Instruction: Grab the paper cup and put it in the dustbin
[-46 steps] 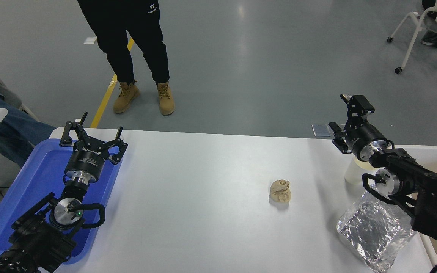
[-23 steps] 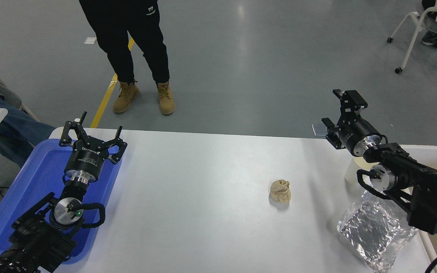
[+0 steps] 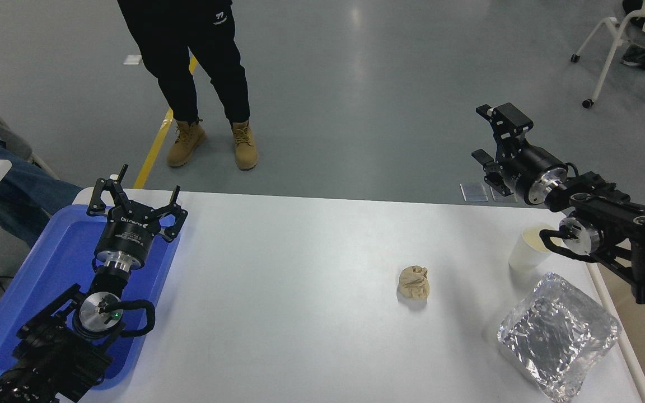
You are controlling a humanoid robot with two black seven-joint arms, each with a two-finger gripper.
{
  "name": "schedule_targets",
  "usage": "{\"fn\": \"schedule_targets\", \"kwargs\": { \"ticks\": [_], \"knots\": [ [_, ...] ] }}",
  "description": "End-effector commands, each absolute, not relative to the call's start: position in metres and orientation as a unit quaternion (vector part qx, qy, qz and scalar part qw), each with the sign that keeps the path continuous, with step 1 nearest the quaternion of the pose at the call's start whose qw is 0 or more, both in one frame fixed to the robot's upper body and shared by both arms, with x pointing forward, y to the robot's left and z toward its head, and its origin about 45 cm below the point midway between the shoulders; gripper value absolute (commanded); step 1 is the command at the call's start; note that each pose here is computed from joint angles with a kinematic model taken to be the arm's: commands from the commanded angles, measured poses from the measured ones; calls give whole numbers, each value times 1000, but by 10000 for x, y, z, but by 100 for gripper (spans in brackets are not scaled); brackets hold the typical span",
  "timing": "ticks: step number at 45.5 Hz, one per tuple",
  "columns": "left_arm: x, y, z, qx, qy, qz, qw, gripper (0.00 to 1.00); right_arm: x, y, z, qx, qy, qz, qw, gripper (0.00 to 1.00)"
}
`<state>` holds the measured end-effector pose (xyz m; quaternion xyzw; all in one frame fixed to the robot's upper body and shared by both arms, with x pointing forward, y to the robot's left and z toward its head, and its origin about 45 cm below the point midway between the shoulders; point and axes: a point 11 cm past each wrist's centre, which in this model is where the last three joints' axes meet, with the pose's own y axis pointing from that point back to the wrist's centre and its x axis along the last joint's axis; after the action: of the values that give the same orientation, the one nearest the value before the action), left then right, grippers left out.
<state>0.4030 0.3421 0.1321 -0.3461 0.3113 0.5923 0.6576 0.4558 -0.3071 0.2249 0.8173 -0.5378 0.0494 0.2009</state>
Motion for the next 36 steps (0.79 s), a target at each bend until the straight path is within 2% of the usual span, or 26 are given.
{"fn": "schedule_targets", "kwargs": {
  "ticks": [1,17,28,36],
  "knots": [
    [4026,3424,1317,-346,312,593,657,100,4541,-3052,2434,823,-472,113,296,100],
    [4026,3422,1317,-346,312,593,657,100,4546,-2855,2962,823,-394,185,365,100],
    [4026,3424,1317,-346,312,593,657,100,4508,-2810,3013,803,-335,221,441,100],
    [4026,3424,1316,-346,312,593,657,100,4347,-2631,3087,800,-282,232,476,100]
  ]
}}
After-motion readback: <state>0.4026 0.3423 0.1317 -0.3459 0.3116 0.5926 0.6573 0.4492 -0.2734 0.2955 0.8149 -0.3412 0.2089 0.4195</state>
